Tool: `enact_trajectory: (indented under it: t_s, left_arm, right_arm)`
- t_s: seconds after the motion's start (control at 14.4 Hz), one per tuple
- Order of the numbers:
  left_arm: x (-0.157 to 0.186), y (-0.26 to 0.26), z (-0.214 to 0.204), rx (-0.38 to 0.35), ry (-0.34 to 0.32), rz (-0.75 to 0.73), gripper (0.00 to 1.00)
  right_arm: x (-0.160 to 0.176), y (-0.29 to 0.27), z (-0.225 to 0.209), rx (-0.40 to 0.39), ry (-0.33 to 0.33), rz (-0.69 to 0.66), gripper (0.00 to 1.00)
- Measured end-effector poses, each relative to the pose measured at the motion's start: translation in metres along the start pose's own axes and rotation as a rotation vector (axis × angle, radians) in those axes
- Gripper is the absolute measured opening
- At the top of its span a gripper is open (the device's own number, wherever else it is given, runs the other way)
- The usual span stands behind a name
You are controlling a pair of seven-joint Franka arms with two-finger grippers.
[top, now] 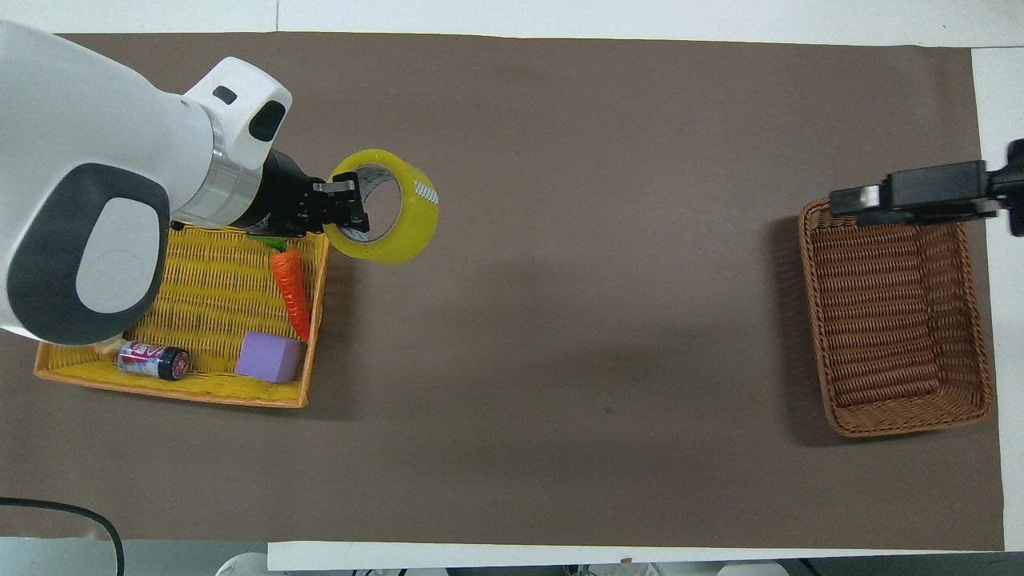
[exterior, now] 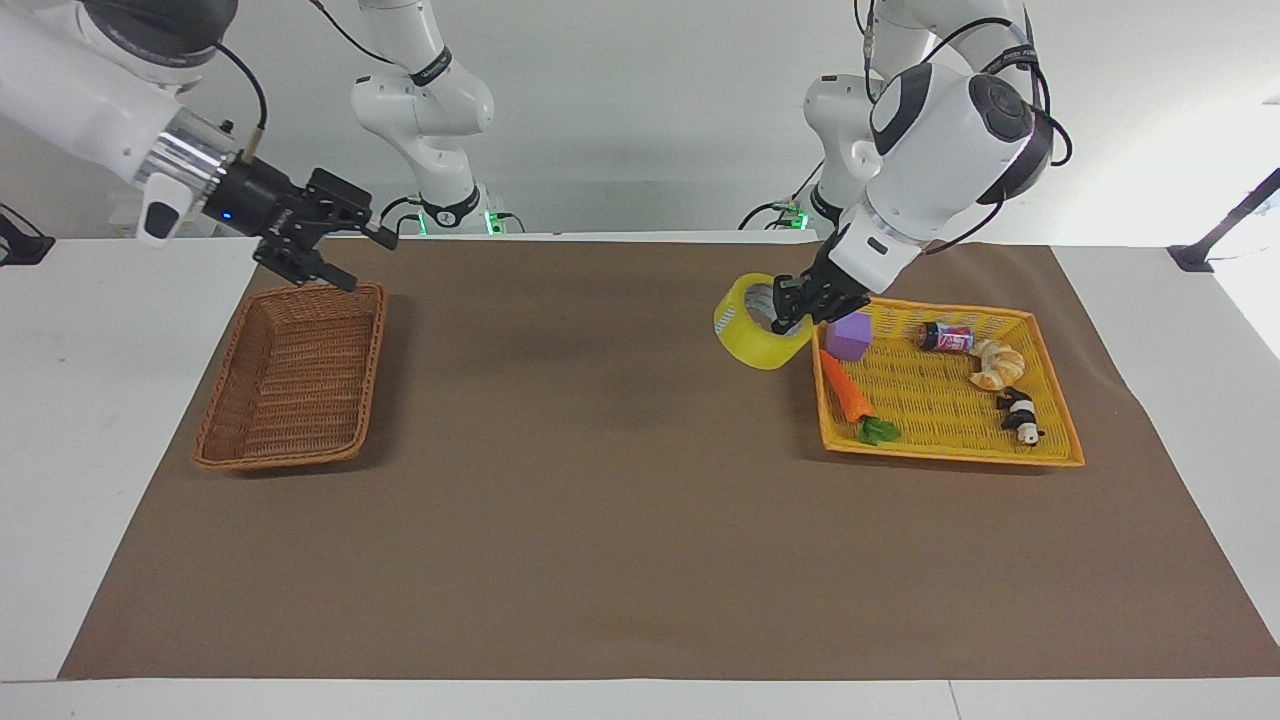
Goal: Move tape to another basket
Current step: 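Hold the tape with the left gripper while the right gripper reaches it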
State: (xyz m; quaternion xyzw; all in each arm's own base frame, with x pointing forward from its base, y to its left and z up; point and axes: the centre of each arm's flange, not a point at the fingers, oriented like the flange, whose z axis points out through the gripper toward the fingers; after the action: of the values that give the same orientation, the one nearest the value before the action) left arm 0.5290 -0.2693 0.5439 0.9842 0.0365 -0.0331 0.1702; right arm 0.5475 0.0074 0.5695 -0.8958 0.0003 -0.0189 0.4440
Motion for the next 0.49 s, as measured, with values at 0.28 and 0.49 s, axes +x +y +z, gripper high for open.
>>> enact_trajectory:
  t_s: [0.28, 0.49]
  left_arm:
    - [0.0, 0.0, 0.0, 0.0, 0.0, 0.0, 0.22]
    - [-0.002, 0.002, 0.001, 0.0, -0.002, 0.005, 0.22]
  right_arm:
    - [0.011, -0.03, 0.134, 0.184, 0.083, 0.077, 1.0]
    - [0.003, -0.065, 0.225, 0.259, 0.111, 0.158, 1.0]
